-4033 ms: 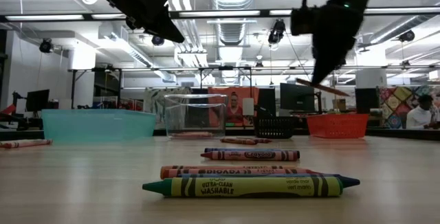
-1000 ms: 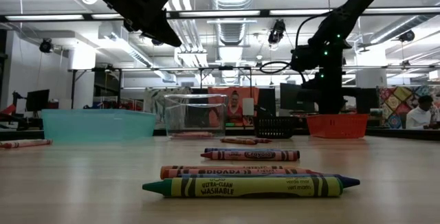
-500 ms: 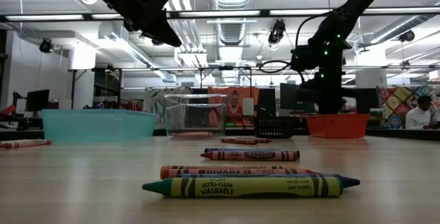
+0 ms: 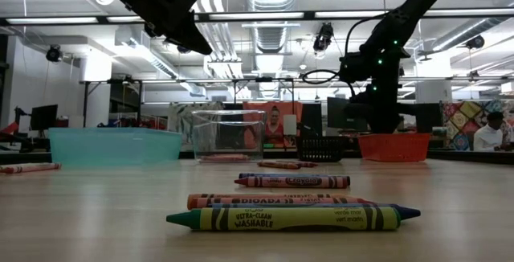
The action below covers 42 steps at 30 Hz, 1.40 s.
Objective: Sort crayons
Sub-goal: Put the orange crayon into the orange bin, then put the red crayon into the transparent bin
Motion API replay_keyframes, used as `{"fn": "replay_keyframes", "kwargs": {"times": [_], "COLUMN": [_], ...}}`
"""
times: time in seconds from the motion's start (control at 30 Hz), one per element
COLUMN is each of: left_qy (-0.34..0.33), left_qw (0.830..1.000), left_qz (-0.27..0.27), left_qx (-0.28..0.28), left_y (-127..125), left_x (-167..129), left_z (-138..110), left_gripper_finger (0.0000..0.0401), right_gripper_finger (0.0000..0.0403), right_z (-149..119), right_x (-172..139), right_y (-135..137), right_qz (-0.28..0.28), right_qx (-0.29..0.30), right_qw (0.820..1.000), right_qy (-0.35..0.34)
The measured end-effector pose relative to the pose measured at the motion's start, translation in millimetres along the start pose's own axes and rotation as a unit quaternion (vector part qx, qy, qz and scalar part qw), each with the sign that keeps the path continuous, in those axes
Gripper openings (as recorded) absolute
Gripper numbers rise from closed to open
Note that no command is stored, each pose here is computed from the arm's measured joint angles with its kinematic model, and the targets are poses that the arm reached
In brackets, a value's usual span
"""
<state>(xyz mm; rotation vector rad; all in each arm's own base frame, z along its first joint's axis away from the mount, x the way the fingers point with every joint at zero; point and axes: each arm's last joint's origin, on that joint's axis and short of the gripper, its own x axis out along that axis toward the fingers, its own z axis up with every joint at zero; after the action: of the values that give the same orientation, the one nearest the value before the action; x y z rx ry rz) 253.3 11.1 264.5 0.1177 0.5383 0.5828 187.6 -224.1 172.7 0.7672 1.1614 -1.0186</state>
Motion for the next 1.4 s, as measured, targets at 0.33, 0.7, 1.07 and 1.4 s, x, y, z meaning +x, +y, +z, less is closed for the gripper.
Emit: {"fn": "replay_keyframes", "kwargs": {"times": [0.33, 0.7, 1.07, 1.4], "left_qy": [0.000, -0.044, -0.060, -0.051], "left_qw": [1.000, 0.998, 0.994, 0.995], "left_qz": [0.000, 0.015, 0.051, 0.069], "left_qx": [0.000, 0.041, 0.070, 0.059], "left_y": [0, 11, 43, 59], "left_x": [0, -4, 0, 7], "left_z": [0, 29, 54, 53], "left_gripper_finger": [0.0057, 0.0057, 0.0057, 0.0057], "right_gripper_finger": [0.0118, 0.0117, 0.0093, 0.0075], "right_z": [7, 19, -7, -27], "right_x": [-11, -82, -93, -82], "right_y": [1, 11, 20, 29], "right_qz": [0.002, 0.057, 0.193, 0.340], "right_qx": [-0.008, -0.099, -0.214, -0.299], "right_qw": [1.000, 0.971, 0.881, 0.800], "right_qy": [-0.019, -0.209, -0.374, -0.393]}}
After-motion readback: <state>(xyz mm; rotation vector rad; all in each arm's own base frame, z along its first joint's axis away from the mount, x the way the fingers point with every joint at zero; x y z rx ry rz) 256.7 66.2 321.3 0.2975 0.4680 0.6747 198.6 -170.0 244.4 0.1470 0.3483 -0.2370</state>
